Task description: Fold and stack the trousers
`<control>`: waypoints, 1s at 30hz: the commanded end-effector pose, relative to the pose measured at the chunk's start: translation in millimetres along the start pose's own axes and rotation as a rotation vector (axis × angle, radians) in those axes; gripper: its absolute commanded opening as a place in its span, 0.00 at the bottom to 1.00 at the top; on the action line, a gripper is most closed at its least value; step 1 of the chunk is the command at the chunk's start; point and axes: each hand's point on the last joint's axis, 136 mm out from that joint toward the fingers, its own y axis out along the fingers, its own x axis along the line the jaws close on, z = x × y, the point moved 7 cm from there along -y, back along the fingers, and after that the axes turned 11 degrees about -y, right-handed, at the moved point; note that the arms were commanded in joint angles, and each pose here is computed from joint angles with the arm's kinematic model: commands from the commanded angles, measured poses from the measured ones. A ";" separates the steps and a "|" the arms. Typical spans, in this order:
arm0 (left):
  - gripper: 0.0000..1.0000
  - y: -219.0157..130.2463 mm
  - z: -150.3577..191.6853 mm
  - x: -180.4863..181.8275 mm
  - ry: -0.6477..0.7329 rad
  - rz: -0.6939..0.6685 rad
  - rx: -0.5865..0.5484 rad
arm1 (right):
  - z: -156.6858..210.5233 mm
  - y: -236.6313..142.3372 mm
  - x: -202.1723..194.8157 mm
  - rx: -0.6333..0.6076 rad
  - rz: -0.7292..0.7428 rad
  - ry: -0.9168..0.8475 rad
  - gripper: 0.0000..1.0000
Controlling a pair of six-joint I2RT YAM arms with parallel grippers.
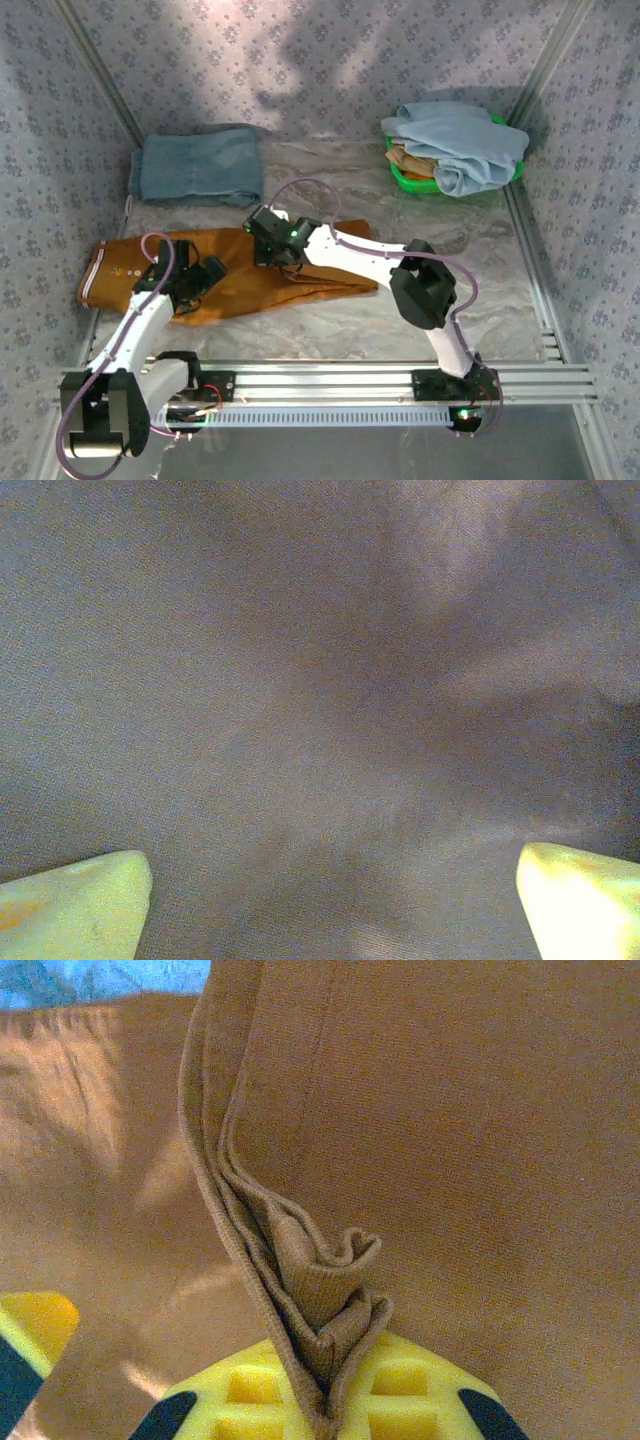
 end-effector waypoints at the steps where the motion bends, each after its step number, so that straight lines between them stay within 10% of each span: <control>1: 0.94 1.1 1.0 2.5 -0.016 0.018 0.008 | -7.0 -2.4 20.6 -0.004 -0.065 0.032 0.00; 5: 0.94 2.6 1.6 6.6 -0.045 0.020 0.010 | -2.1 8.8 34.8 0.031 -0.095 0.025 0.03; 9: 0.94 -5.7 -2.4 8.0 -0.062 0.026 -0.005 | 0.3 10.5 36.2 0.086 -0.163 0.027 0.49; 13: 0.95 -20.8 -9.1 7.8 -0.075 0.043 -0.040 | -8.4 -27.0 19.2 0.037 -0.198 0.009 0.60; 30: 0.86 -17.9 11.4 -91.5 0.202 0.151 0.045 | 10.3 -91.4 -215.5 0.110 0.116 0.047 0.62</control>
